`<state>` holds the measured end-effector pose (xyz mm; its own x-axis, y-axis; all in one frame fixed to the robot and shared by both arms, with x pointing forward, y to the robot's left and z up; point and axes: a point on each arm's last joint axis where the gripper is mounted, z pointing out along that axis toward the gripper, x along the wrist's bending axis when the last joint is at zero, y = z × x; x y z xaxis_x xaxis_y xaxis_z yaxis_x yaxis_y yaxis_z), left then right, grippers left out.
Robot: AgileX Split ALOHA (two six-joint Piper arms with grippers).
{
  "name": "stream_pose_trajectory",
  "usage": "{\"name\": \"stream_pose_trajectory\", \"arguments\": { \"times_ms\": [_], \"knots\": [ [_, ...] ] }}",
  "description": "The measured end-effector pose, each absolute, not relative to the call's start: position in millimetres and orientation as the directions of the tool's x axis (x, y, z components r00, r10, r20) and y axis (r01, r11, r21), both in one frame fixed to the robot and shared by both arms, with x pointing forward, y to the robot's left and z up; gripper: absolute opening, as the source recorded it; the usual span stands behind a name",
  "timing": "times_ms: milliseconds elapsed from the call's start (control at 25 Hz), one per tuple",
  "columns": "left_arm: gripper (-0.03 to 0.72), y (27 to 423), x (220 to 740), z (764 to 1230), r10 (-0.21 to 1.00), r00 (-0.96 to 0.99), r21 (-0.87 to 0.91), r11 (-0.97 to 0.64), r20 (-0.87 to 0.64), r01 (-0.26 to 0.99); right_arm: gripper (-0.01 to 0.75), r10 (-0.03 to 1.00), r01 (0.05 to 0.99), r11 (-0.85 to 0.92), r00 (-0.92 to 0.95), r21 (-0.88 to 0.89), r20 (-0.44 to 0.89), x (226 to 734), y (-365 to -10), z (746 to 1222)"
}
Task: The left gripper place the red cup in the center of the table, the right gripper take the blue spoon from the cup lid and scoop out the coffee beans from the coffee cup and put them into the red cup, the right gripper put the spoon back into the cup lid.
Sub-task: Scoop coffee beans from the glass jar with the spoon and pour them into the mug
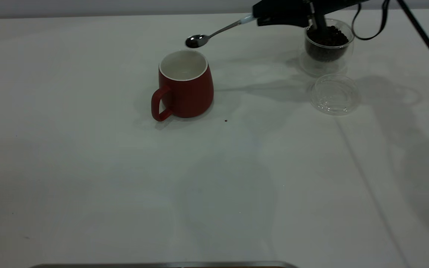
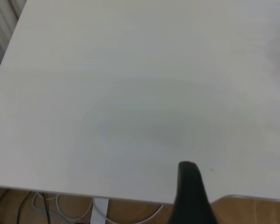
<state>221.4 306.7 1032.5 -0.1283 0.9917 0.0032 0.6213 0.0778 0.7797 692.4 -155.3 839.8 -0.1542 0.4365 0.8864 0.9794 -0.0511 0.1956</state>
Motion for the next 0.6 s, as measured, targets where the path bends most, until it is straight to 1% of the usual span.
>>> {"name": "stream_pose_trajectory", "arguments": {
  "times_ms": [160,280,440,600],
  "knots": [
    [0.587,306.7,221.4,1032.5,0.992,-0.128,0.78,0.078,0.003,0.621,0.109,0.468,0.979,-0.043,-0.159,0.202,0.87,689.4,-139.1,833.4],
    [0.587,306.7,221.4,1032.5,0.992,-0.128,0.78,0.078,0.003,0.621,0.109,0.491,0.973,-0.039,-0.178,0.226,0.852,689.6,-135.0,831.5],
    [0.587,306.7,221.4,1032.5,0.992,-0.128,0.78,0.078,0.003,0.621,0.109,0.52,0.953,0.0,-0.258,0.301,0.815,689.9,-132.6,829.3],
    [0.587,306.7,221.4,1032.5,0.992,-0.128,0.78,0.078,0.003,0.621,0.109,0.52,0.917,0.069,-0.369,0.392,0.771,687.7,-125.3,828.7]
  ]
}}
